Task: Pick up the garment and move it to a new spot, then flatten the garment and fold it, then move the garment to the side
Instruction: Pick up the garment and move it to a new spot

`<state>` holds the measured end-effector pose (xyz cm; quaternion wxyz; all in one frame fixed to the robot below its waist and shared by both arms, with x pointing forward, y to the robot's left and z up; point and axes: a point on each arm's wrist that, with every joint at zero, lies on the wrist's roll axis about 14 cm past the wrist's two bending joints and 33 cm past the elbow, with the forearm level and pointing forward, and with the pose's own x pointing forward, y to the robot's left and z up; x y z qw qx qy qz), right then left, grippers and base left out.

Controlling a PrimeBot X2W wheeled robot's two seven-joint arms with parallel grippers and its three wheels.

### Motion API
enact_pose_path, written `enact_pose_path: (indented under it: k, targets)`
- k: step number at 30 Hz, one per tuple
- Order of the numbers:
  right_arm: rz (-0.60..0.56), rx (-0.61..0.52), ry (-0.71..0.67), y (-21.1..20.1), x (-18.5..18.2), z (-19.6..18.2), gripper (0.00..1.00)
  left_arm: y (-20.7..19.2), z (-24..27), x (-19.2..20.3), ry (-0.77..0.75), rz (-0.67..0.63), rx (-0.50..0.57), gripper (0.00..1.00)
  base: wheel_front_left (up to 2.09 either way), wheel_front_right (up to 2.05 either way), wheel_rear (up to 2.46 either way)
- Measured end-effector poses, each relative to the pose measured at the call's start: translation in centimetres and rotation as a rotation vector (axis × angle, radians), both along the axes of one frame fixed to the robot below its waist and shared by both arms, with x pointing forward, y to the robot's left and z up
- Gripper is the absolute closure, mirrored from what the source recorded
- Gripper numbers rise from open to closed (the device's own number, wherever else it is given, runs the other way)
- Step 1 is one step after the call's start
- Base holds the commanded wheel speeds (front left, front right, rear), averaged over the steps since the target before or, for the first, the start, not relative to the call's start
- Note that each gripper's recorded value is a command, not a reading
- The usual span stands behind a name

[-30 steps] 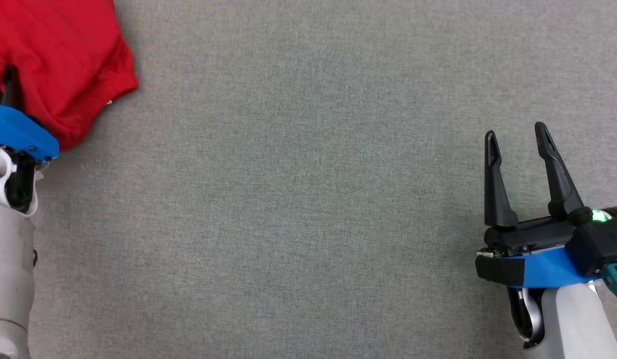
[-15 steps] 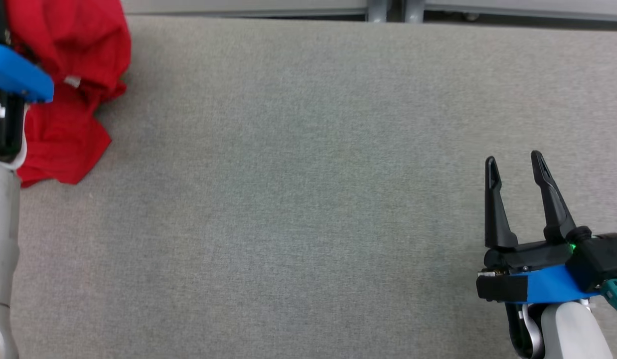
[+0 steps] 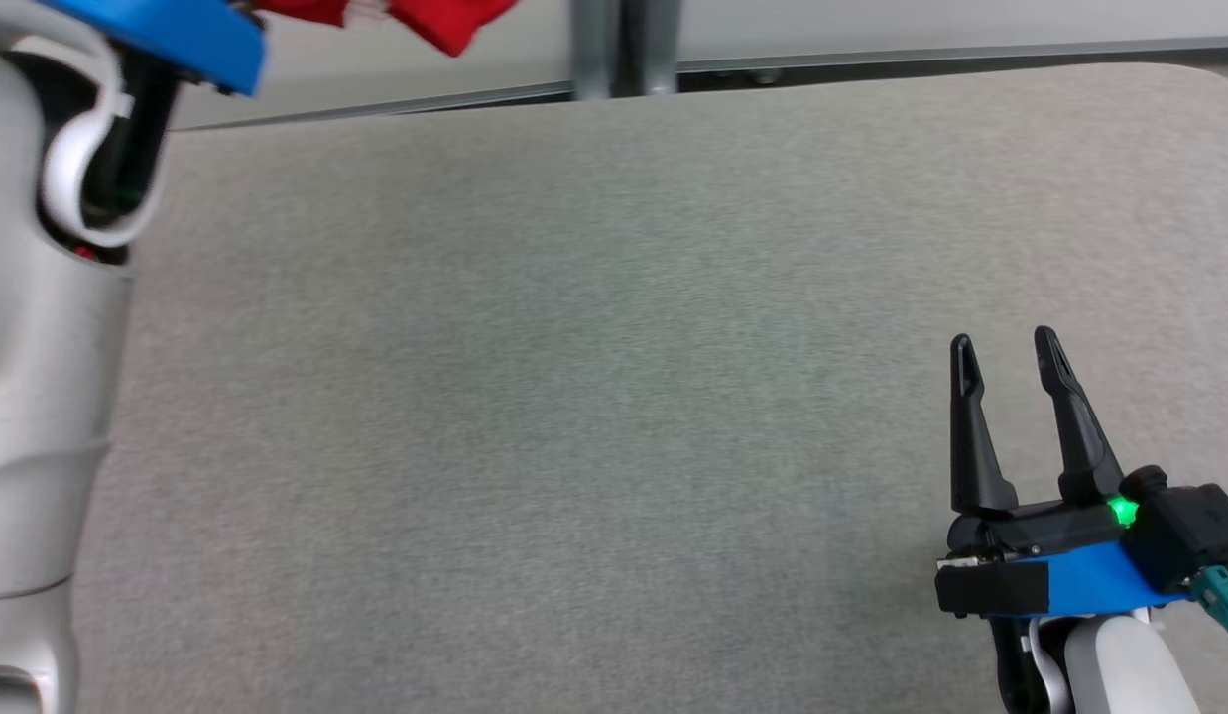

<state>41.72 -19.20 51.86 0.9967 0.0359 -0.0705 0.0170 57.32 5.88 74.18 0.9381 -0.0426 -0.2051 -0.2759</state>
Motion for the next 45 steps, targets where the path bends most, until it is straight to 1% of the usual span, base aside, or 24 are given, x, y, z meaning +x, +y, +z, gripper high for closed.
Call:
enact_pose_path:
  k: [4,7,10,12,16,18,26,28,31,32,33,34,37,39,45]
  targets:
    - [-0.063,0.001,0.0,-2.1,-1.5,0.3,0.0,-6.0,0.9,-1.8,-0.027,-0.151,-0.008,1.0,0.0,0.0,0.0]
    - [-0.106,-0.001,-0.002,-3.5,-2.6,0.6,0.0,-9.9,0.9,-3.5,-0.032,-0.251,-0.02,1.0,0.0,0.0,0.0]
    - [-0.138,-0.006,-0.002,-4.5,-3.5,0.8,0.0,-13.1,-1.1,-5.3,0.009,-0.339,-0.017,1.0,0.0,0.0,0.0]
    - [-0.148,-0.008,-0.007,-4.8,-3.8,1.0,0.0,-14.5,-2.9,-6.5,0.044,-0.375,-0.011,1.0,0.0,0.0,0.0]
    - [-0.146,-0.001,-0.009,-4.7,-3.8,1.1,0.0,-15.5,-7.7,-8.2,0.149,-0.404,-0.001,1.0,0.0,0.0,0.0]
    - [-0.132,0.001,-0.009,-4.3,-3.6,1.0,0.0,-15.6,-10.7,-9.1,0.227,-0.406,-0.007,1.0,0.0,0.0,0.0]
    - [-0.108,-0.003,-0.001,-3.5,-3.1,0.7,0.0,-16.0,-22.7,-14.5,0.533,-0.422,0.043,1.0,0.0,0.0,0.0]
    - [-0.104,-0.004,-0.001,-3.4,-3.1,0.7,0.0,-16.1,-25.0,-16.0,0.594,-0.432,0.063,1.0,0.0,0.0,0.0]
    - [-0.1,-0.007,-0.003,-3.3,-3.1,0.8,0.0,-16.1,-26.5,-17.3,0.642,-0.43,0.057,1.0,0.0,0.0,0.0]
    - [-0.098,-0.006,-0.003,-3.2,-3.1,0.8,0.0,-16.0,-26.7,-17.6,0.647,-0.425,0.055,0.8,0.0,0.0,0.0]
    - [-0.095,-0.004,-0.002,-3.1,-3.1,0.7,0.0,-15.8,-26.9,-17.6,0.645,-0.415,0.06,0.12,0.0,0.0,0.0]
    - [-0.09,-0.003,0.0,-2.9,-3.1,0.6,0.0,-15.5,-26.9,-17.5,0.631,-0.4,0.067,0.0,0.0,0.0,0.0]
    - [-0.077,0.0,0.001,-2.4,-3.1,0.6,0.0,-14.1,-26.8,-16.9,0.623,-0.342,0.046,0.0,0.0,0.0,0.0]
    - [-0.066,-0.002,-0.003,-2.1,-3.2,0.7,0.0,-13.0,-27.1,-16.8,0.617,-0.308,0.052,0.0,0.0,0.0,0.0]
    - [-0.024,-0.004,-0.012,-0.6,-3.3,0.9,0.0,-7.4,-26.8,-16.1,0.582,-0.139,0.029,0.0,0.0,0.0,0.0]
